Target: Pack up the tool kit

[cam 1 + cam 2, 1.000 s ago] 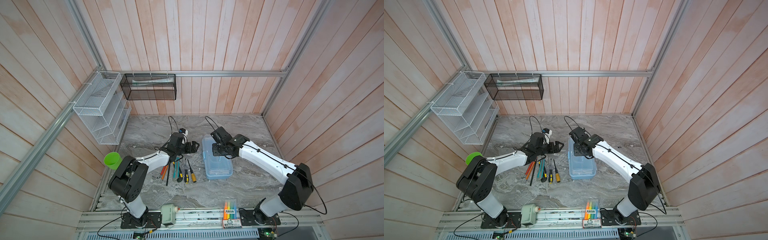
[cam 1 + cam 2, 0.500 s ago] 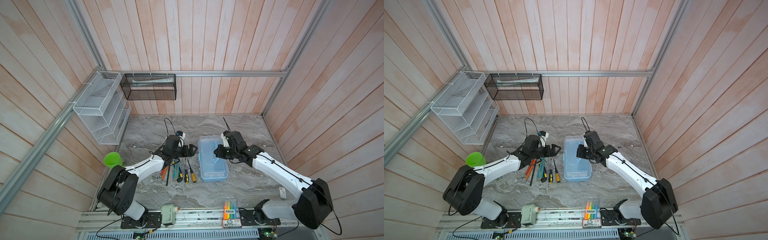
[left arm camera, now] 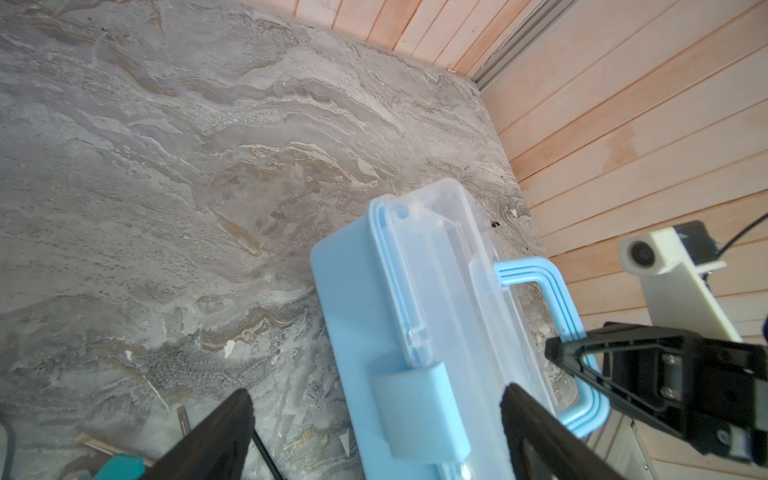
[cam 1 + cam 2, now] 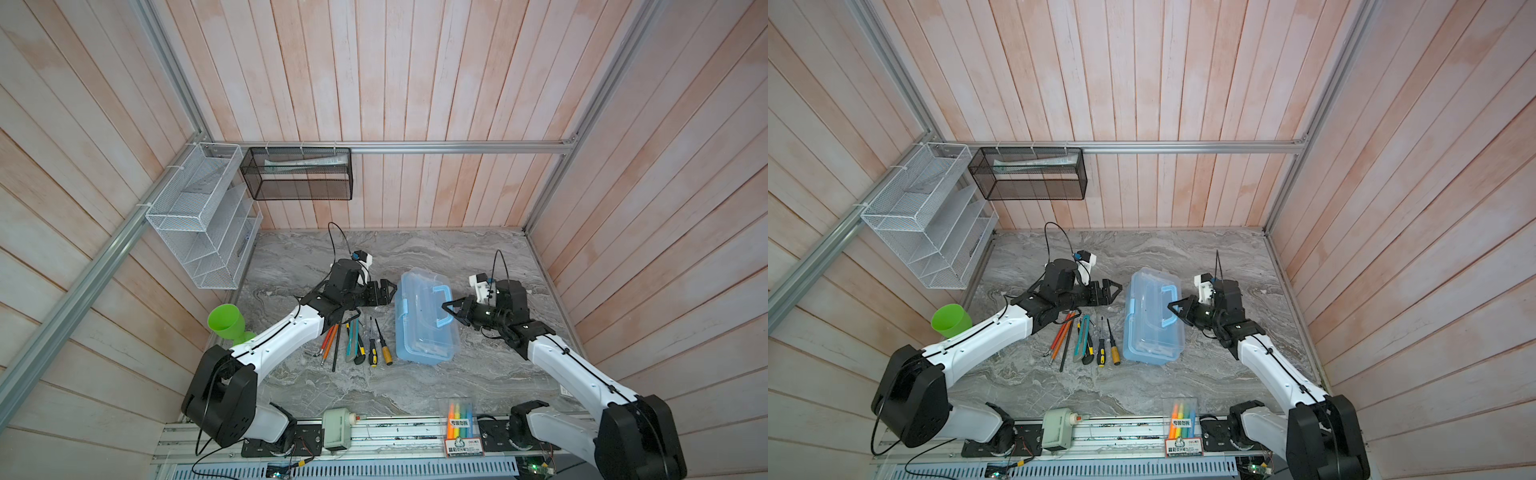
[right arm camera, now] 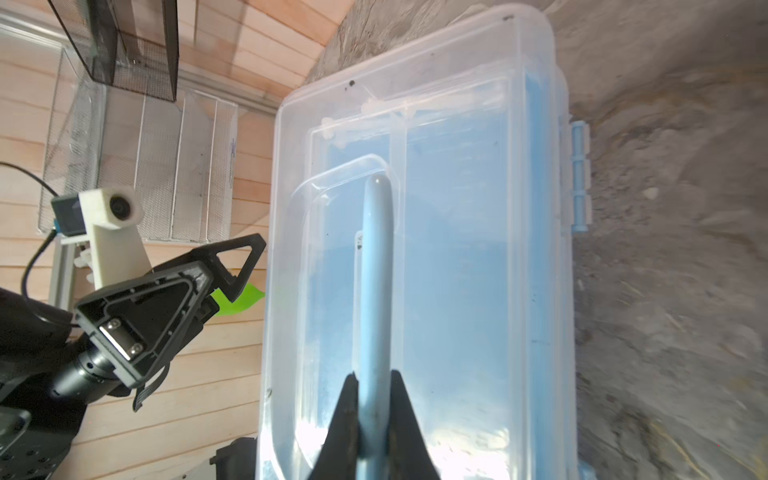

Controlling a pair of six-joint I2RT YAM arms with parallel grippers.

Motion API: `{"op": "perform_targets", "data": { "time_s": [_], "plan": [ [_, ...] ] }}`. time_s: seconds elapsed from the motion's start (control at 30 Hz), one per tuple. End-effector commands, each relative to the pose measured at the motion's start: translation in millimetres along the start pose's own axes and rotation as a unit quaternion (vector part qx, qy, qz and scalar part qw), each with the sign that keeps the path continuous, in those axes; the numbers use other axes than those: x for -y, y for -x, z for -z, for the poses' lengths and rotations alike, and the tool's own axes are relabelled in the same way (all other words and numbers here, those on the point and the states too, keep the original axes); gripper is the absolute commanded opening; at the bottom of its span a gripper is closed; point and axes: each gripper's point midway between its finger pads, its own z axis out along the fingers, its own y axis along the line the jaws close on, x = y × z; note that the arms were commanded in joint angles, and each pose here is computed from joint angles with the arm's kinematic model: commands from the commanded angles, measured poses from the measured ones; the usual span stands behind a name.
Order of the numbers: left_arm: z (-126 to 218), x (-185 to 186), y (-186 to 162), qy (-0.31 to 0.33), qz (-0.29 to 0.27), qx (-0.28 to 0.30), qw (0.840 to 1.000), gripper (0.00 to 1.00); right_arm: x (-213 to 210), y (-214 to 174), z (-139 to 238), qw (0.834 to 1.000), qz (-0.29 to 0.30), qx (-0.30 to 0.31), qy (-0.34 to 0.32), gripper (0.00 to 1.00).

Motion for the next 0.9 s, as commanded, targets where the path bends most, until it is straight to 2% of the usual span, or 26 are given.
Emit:
{"op": "perform_targets", "data": {
  "time_s": [0.0,0.1,0.17,0.27,0.4,0.53,0.73,0.87],
  "plan": [
    [-3.1,12.4,1.6,0.001,-0.002,-0.011,1.0,0.95,17.1,6.6,13.5,0.999,0.006,0.011,-0.034,0.0],
    [-8.5,22.2,2.6,-0.003,0.005,-0.014,1.0,0.94,37.8,8.4,21.0,0.993,0.028,0.004,-0.117,0.0],
    [-10.6,17.5,4.2,0.029,0.036,-0.018,0.999,0.94,49.1,11.6,27.5,0.986,0.038,0.004,-0.164,0.0],
    [-15.3,27.5,5.4,0.025,0.065,-0.03,0.997,0.94,57.4,22.2,40.2,0.973,0.064,0.014,-0.223,0.0],
    [-25.4,54.0,4.8,-0.007,0.072,-0.049,0.996,0.94,45.3,30.1,39.1,0.974,0.091,0.02,-0.207,0.0],
    [-30.2,76.0,8.2,0.004,0.058,-0.054,0.997,0.94,36.3,26.7,28.8,0.98,0.1,0.008,-0.174,0.0],
    [-40.2,103.4,4.0,-0.042,0.065,-0.072,0.994,0.94,43.5,19.8,23.1,0.978,0.106,-0.01,-0.18,0.0],
    [-41.5,114.7,0.6,-0.047,0.055,-0.084,0.994,0.94,40.1,22.5,22.4,0.978,0.111,-0.005,-0.177,0.0]
  ]
}}
